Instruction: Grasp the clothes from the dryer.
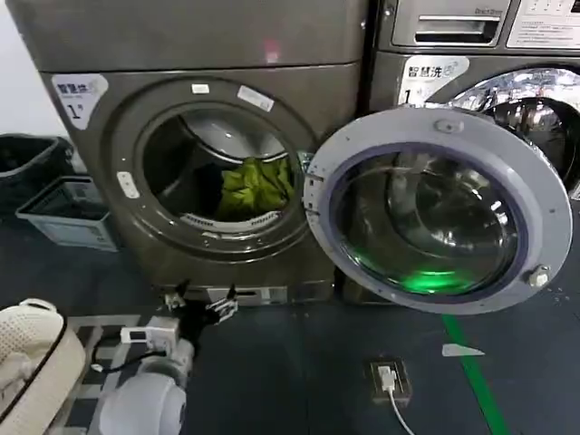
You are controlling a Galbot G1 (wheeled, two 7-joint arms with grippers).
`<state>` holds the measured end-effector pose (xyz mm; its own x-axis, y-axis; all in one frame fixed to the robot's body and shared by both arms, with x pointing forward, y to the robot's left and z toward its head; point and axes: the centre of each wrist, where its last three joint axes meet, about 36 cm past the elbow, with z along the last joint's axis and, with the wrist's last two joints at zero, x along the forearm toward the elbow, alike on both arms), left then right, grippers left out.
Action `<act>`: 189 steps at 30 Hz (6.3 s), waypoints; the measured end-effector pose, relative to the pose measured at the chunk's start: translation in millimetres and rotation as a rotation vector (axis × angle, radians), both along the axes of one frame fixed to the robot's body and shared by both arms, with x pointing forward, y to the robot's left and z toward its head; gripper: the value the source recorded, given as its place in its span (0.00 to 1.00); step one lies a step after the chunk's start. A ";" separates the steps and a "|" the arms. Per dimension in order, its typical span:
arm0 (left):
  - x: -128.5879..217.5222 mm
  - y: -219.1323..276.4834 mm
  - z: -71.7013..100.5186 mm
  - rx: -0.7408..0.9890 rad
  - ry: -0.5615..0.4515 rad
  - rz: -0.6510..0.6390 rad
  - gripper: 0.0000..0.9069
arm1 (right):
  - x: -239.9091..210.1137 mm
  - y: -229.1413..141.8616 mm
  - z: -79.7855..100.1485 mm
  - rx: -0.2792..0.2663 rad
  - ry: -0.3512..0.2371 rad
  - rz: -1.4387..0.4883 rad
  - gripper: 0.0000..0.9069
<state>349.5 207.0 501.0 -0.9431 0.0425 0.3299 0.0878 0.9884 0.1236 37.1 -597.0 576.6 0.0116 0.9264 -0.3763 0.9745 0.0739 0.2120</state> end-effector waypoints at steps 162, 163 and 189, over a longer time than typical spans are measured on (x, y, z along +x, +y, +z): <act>324.2 60.7 -8.4 1.235 0.379 -0.952 1.00 | 30.5 -7.0 -30.5 0.018 0.058 0.044 1.00; 326.1 61.1 -6.4 1.250 0.390 -0.984 1.00 | 31.4 -7.2 -31.7 0.020 0.059 0.045 1.00; 367.8 71.9 8.4 1.254 0.515 -1.291 1.00 | 38.7 -9.7 -38.9 0.026 0.068 0.052 1.00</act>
